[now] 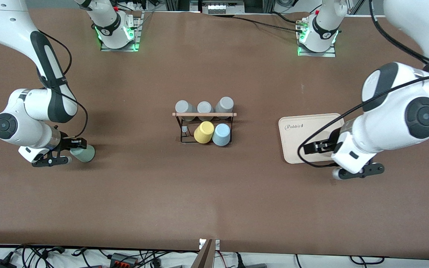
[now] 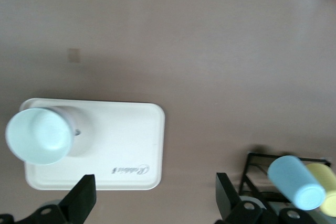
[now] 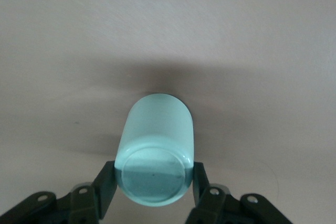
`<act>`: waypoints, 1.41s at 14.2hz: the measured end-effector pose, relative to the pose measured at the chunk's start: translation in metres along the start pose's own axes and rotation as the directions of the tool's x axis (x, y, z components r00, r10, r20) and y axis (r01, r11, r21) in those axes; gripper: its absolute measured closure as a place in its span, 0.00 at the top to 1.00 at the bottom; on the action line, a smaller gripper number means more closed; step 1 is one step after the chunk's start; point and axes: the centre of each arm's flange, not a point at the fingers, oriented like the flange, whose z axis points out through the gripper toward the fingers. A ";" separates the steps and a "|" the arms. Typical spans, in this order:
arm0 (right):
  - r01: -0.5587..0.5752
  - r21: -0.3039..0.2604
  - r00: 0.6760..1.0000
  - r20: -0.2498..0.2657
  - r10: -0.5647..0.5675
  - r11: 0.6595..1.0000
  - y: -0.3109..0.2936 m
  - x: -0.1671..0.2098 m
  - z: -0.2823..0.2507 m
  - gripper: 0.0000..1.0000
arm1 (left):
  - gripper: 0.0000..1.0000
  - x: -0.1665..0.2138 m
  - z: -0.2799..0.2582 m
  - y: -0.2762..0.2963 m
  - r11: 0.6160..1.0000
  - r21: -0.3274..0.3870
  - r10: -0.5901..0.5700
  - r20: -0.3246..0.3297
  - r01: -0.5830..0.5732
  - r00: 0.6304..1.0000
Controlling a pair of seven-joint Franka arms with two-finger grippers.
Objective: Hang scattered cups on rack with three cups
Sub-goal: 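Grasp the green cup with the right gripper while the left gripper withdraws, then carry the green cup to the rack and hang it beside the yellow cup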
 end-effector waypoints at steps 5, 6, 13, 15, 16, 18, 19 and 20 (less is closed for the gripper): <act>-0.082 -0.013 0.995 0.053 0.083 0.997 -0.101 0.027 -0.099 0.63 | 1.00 -0.048 0.029 -0.006 0.999 0.031 0.028 -0.091 -0.025 0.995; -0.113 -0.016 0.992 0.055 0.113 0.994 -0.130 0.029 -0.115 0.63 | 1.00 -0.061 0.036 -0.007 0.999 0.038 0.035 -0.109 -0.031 0.993; -0.260 0.037 0.966 0.021 0.259 0.965 -0.299 0.014 -0.174 0.63 | 1.00 -0.088 -0.038 -0.029 0.992 0.086 0.105 -0.113 -0.096 0.988; -0.296 0.043 0.955 0.003 0.296 0.954 -0.338 0.005 -0.184 0.63 | 1.00 -0.085 -0.052 -0.039 0.990 0.087 0.122 -0.117 -0.112 0.986; -0.318 0.047 0.948 -0.003 0.318 0.947 -0.354 0.000 -0.186 0.63 | 1.00 -0.084 -0.053 -0.042 0.989 0.088 0.129 -0.116 -0.119 0.985; -0.361 0.061 0.932 -0.018 0.363 0.930 -0.383 -0.006 -0.183 0.63 | 1.00 -0.085 -0.052 -0.040 0.987 0.090 0.144 -0.112 -0.134 0.983; -0.376 0.064 0.925 -0.022 0.378 0.924 -0.395 -0.008 -0.179 0.63 | 1.00 -0.085 -0.052 -0.039 0.982 0.093 0.172 -0.109 -0.162 0.979; -0.386 0.063 0.921 -0.020 0.388 0.920 -0.405 -0.009 -0.173 0.63 | 1.00 -0.085 -0.052 -0.040 0.973 0.098 0.219 -0.105 -0.209 0.970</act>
